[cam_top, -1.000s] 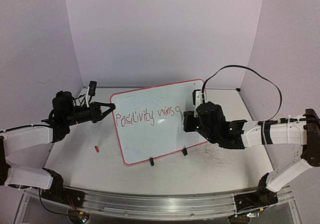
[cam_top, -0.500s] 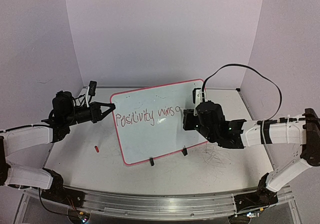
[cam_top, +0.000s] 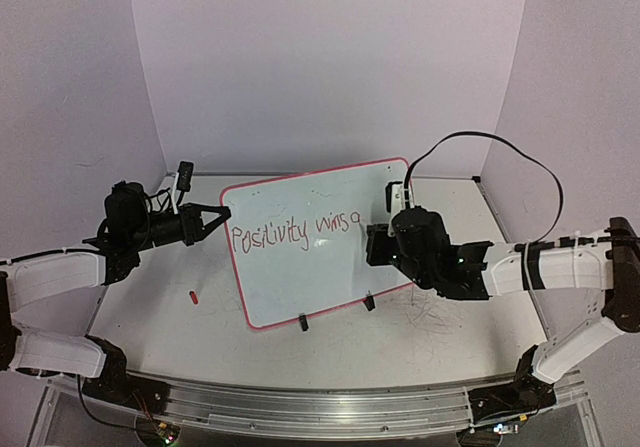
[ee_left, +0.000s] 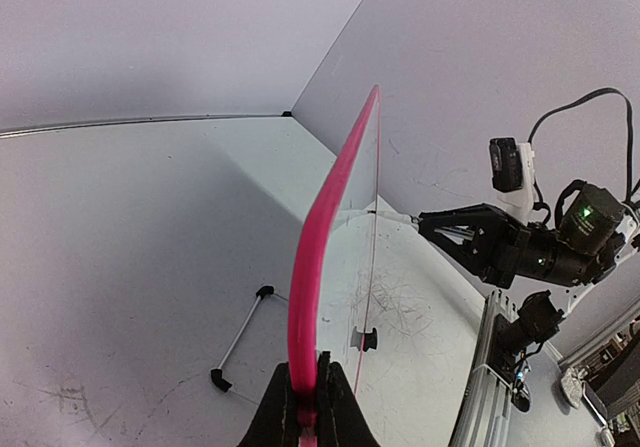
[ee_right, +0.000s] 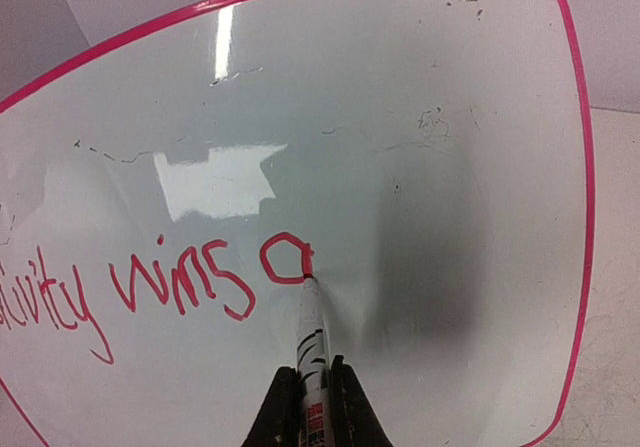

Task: Write a sentence on the whiteboard

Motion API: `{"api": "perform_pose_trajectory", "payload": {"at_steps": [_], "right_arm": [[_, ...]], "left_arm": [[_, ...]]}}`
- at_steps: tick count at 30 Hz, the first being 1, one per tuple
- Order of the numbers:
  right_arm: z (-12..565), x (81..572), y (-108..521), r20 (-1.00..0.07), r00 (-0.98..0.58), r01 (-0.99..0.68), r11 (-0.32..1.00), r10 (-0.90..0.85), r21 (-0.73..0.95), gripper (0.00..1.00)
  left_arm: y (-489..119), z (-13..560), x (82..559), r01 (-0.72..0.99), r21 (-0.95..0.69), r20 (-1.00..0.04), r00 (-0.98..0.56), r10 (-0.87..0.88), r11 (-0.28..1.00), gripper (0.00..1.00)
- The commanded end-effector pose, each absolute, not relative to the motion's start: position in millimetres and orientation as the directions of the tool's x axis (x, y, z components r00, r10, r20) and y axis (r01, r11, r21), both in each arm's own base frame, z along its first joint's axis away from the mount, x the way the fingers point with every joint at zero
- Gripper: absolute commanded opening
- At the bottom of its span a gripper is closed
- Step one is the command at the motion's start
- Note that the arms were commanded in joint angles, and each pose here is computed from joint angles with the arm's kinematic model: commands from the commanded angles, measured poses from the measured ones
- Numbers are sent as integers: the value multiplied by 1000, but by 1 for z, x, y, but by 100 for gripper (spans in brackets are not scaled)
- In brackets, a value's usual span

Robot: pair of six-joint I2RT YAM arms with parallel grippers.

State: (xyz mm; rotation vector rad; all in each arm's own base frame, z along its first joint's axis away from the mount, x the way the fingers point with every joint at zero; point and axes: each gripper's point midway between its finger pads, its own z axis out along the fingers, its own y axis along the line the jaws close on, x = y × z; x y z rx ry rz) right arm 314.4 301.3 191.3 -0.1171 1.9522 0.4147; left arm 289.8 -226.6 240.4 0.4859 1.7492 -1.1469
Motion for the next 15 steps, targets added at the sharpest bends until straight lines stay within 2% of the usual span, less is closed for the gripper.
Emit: {"api": "perform_pose_trajectory", "payload": {"at_steps": [1,8,15], "right_arm": [[204,314,292,-913,-388,-243,942,125,232,0],[246,312,290,-933,-316,-292,919,170,266,0],[247,326,302,-939,-307,-313,916,154,252,0]], "left_arm": [[-230,246,287,767,-430,-898,-419,-135,476,0],[-230,246,288,767,-430,-897,-420,-135,477,0],[-231,245,288,768,-432,-896,-423,-132,472,0]]}}
